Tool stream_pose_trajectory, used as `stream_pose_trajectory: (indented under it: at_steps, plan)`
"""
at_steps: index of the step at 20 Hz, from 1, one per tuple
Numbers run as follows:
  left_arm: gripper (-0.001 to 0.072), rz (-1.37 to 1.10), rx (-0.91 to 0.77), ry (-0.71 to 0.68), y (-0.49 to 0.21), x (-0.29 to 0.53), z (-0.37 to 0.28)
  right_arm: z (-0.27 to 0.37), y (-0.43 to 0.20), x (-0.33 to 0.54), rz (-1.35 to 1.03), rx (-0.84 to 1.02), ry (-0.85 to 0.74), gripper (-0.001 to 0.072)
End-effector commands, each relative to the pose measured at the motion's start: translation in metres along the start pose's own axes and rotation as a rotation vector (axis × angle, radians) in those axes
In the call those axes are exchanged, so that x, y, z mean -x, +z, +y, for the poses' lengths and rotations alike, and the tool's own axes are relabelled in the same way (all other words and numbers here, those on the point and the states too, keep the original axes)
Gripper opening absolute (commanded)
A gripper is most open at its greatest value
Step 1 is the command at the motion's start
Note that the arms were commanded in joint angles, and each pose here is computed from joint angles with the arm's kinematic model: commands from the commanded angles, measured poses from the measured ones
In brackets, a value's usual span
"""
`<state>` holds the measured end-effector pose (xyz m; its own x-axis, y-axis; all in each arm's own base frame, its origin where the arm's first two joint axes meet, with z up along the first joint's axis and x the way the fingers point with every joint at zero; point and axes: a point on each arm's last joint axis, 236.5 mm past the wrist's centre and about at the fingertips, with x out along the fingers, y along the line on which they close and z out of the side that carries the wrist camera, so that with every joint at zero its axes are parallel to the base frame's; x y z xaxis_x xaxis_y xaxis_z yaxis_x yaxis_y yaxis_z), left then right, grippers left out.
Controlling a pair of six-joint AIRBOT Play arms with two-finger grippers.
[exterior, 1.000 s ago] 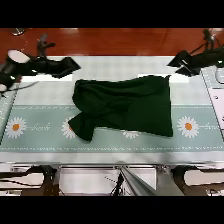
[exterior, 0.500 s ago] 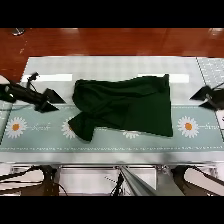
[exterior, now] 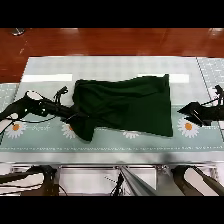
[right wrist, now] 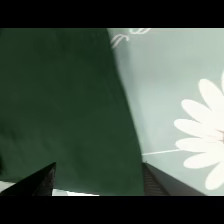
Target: Fold the shirts.
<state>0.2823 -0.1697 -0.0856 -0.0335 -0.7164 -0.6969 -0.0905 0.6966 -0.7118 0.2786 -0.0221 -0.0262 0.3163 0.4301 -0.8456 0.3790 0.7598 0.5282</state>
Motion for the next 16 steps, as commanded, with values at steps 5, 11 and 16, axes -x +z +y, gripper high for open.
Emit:
stream_pose_trajectory:
  at_steps: [5, 11, 16]
  plan:
    - [0.0700, 0.064, -0.061, 0.024, -0.018, -0.029, -0.012, 0.006, -0.003, -0.001, -0.003, -0.006, 0.030, 0.0619]
    - [0.0036, 0.130, -0.078, 0.035, -0.033, -0.048, -0.014, 0.005, -0.003, -0.001, -0.001, -0.003, 0.023, 0.0618]
    - [0.0034, 0.106, -0.091, 0.023, -0.022, -0.044, -0.023, -0.030, -0.033, -0.013, 0.093, -0.036, -0.087, 0.0619]
